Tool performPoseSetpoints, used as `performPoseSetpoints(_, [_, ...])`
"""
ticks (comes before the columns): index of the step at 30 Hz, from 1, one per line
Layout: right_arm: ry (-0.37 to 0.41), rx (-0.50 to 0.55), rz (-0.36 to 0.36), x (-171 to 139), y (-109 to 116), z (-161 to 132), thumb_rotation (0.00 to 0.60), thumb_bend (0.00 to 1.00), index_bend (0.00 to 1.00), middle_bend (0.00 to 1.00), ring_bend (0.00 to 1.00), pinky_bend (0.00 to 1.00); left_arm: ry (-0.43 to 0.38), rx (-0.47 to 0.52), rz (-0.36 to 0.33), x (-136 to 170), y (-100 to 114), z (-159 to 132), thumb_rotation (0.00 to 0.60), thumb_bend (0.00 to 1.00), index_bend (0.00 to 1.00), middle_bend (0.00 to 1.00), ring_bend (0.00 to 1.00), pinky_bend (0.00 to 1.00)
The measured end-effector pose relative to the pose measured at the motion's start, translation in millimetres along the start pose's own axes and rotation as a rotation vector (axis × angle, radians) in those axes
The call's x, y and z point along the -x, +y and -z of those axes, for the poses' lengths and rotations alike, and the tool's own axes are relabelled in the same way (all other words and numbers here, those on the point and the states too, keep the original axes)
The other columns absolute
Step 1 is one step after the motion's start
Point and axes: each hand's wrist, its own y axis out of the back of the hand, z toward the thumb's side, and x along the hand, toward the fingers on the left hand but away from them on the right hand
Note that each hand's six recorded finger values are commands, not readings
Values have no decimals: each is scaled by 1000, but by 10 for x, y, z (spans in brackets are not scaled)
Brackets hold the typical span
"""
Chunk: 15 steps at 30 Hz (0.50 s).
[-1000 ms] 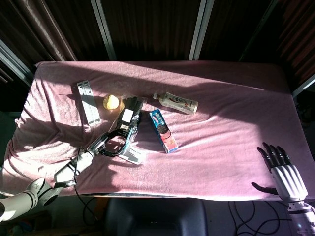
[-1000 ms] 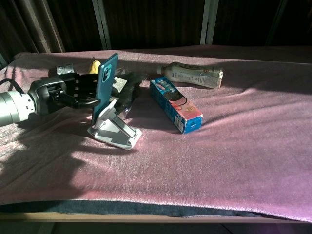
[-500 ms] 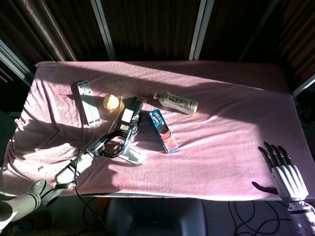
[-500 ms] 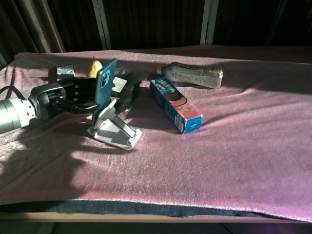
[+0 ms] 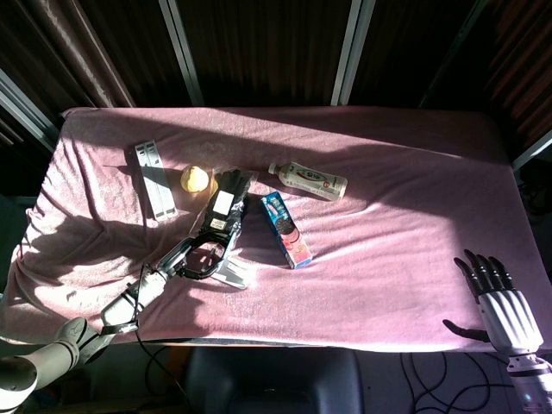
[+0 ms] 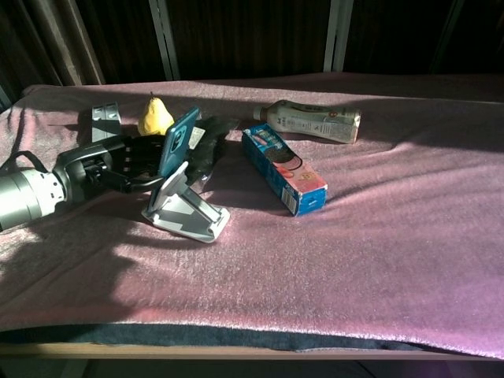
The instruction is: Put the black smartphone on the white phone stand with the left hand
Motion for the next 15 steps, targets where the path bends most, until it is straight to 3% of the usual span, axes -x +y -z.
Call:
performPoseSetpoints(6, [4,0,-4,-6,-1,-1,600,119,0,0,0,0,-9,-8,4,-7,-33,13,600,365,712,652,290,36])
performPoseSetpoints(11, [7,2,-6,-10,0,-2,600,119,0,0,0,0,-10,-21,1,-14,-42,32,600,352,486,485,178,28])
performPoseSetpoints(15, [9,4,-8,-14,-1,-3,600,119,0,0,0,0,-12,-35,2,-13,-52,44,600,342,375,376,108,18])
